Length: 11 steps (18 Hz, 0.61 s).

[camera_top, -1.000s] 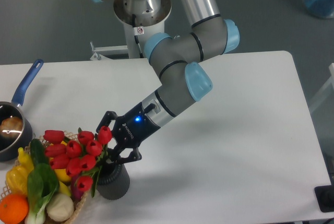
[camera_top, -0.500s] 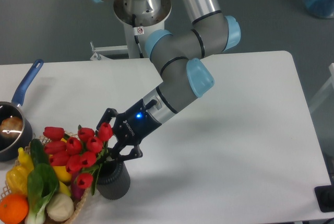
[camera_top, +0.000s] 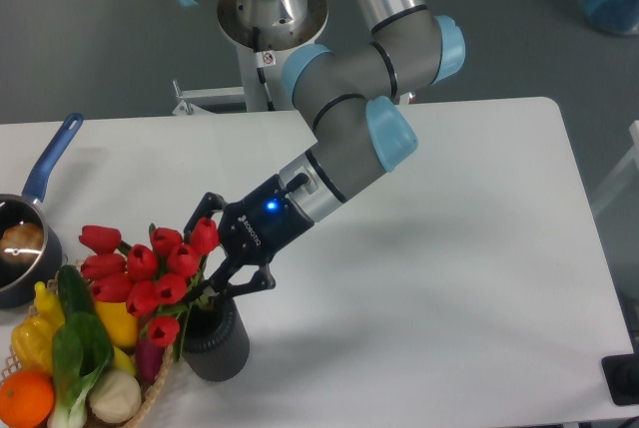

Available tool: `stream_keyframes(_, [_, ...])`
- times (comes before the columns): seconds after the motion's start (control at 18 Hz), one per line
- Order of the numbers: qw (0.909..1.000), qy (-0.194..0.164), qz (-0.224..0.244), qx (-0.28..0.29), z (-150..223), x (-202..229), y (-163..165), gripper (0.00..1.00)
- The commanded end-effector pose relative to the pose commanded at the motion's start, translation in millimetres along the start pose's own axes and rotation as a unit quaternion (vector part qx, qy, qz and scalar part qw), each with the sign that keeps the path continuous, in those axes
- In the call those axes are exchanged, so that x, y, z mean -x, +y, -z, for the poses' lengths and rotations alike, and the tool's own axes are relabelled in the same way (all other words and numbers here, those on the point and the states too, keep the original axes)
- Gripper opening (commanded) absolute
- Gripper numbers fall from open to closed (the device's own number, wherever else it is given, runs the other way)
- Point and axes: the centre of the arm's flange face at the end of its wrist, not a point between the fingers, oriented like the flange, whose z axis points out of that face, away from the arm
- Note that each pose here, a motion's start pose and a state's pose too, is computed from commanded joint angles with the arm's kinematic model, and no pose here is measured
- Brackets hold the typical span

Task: Pick up the flowers from the vase
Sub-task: 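Lift the gripped tulips up out of the black vase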

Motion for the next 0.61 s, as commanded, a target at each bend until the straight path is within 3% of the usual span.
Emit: stream_keyframes(0.61, [0.9997, 0.003, -0.003, -0.023, 5.6, -3.8, -7.8, 0.44])
